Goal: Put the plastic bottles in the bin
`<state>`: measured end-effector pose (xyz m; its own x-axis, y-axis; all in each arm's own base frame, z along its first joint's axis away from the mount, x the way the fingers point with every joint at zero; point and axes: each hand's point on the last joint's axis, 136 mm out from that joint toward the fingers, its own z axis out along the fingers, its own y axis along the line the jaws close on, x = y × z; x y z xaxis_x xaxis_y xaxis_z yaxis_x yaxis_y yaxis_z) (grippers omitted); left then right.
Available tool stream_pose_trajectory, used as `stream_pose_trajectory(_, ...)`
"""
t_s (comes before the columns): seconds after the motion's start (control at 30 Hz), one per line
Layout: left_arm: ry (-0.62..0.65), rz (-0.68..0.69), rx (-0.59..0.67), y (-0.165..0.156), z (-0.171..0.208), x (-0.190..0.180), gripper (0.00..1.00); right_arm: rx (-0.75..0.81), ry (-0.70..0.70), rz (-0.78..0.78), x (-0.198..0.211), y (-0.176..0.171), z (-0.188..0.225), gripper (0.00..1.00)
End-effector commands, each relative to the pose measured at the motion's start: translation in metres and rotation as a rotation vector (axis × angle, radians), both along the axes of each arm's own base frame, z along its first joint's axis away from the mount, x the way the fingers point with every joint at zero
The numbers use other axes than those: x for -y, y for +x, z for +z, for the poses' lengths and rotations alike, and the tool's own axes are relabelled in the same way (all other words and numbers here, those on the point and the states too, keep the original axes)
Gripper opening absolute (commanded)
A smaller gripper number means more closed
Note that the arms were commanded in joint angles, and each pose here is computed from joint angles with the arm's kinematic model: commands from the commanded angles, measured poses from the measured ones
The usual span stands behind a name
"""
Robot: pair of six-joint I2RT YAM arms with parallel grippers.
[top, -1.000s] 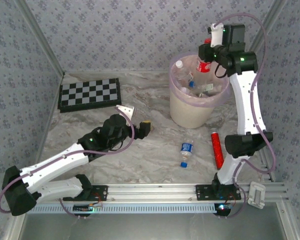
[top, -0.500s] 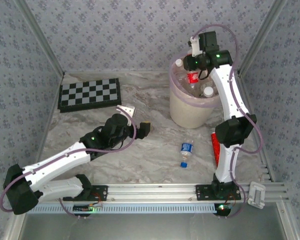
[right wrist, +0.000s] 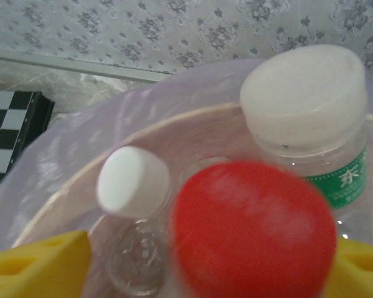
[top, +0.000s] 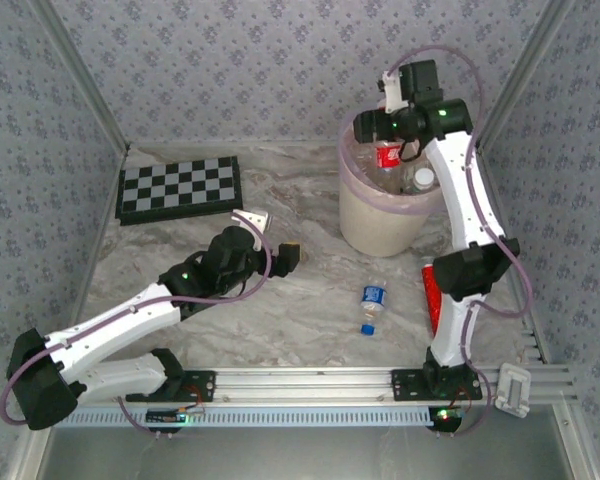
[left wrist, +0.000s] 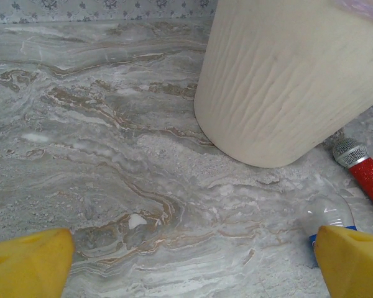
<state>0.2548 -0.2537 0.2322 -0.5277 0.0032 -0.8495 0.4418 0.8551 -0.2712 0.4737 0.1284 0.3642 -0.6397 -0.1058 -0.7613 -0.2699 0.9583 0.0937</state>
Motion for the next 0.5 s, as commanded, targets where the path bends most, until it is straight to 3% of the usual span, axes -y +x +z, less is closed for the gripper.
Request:
stream_pose_trajectory(0.0, -0.020, -0.001, -0.007, -0.001, 0.001, -0.002, 0.99, 0.115, 0.031, -0.026, 0.020, -0.040, 0.061, 0.90)
stream_pose_trajectory(0.2, -0.029, -0.009, -0.011, -0.002, 0.000, 0.001, 0.99, 0.154, 0.075, -0.056, 0.030, -0.037, 0.070, 0.82)
stream_pose_trajectory(0.47, -0.052, -0.003, -0.033, -0.005, -0.005, -0.002, 0.99, 0.081, 0.091, -0.038, 0.013, -0.001, 0.028, 0.49)
